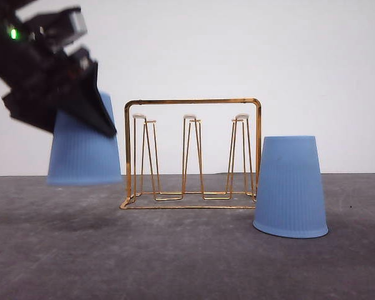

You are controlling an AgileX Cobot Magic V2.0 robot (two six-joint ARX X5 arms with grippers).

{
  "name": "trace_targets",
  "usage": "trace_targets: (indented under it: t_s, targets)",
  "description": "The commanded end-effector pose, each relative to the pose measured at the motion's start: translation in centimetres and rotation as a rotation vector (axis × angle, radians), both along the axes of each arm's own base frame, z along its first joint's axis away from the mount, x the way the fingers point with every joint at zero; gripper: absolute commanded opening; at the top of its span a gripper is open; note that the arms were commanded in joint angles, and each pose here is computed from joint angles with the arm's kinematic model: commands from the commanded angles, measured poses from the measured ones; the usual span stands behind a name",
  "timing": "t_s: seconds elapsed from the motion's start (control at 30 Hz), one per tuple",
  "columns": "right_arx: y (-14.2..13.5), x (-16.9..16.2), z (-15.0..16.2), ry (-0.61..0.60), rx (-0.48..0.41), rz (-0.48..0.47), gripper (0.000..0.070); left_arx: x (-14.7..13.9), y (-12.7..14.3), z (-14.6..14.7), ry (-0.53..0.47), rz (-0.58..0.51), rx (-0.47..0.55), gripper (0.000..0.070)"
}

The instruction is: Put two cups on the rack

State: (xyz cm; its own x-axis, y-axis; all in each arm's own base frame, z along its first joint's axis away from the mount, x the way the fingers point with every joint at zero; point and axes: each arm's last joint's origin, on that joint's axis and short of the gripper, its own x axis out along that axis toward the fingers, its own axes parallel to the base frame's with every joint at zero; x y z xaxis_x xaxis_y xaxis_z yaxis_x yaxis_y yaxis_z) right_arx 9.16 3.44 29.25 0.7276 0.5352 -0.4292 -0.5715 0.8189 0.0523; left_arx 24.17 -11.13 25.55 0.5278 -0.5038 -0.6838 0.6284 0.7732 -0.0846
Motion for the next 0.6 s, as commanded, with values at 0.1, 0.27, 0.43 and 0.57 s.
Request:
trace_targets:
  t_s: [0.1,0.27,0.43,0.57]
  targets:
    - [0.0,0.0,0.3,-0.017,0.000,0.004,0.0493,0.3,-0.5,3.9,0.002,0.026,-0.036,0.0343]
    - [0.0,0.0,0.3,-0.017,0.000,0.004,0.0493,0.7,-1.1,7.5,-0.118,0.087,-0.042,0.0345]
    - [0.0,0.0,0.3,-0.018,0.000,0.004,0.0493,1.5,-1.6,9.5,-0.273,0.112,-0.100,0.0353]
    - [0.0,0.0,0.3,-0.018,0.000,0.004,0.0493,2.5,-2.2,9.5,-0.319,0.127,-0.140,0.0353]
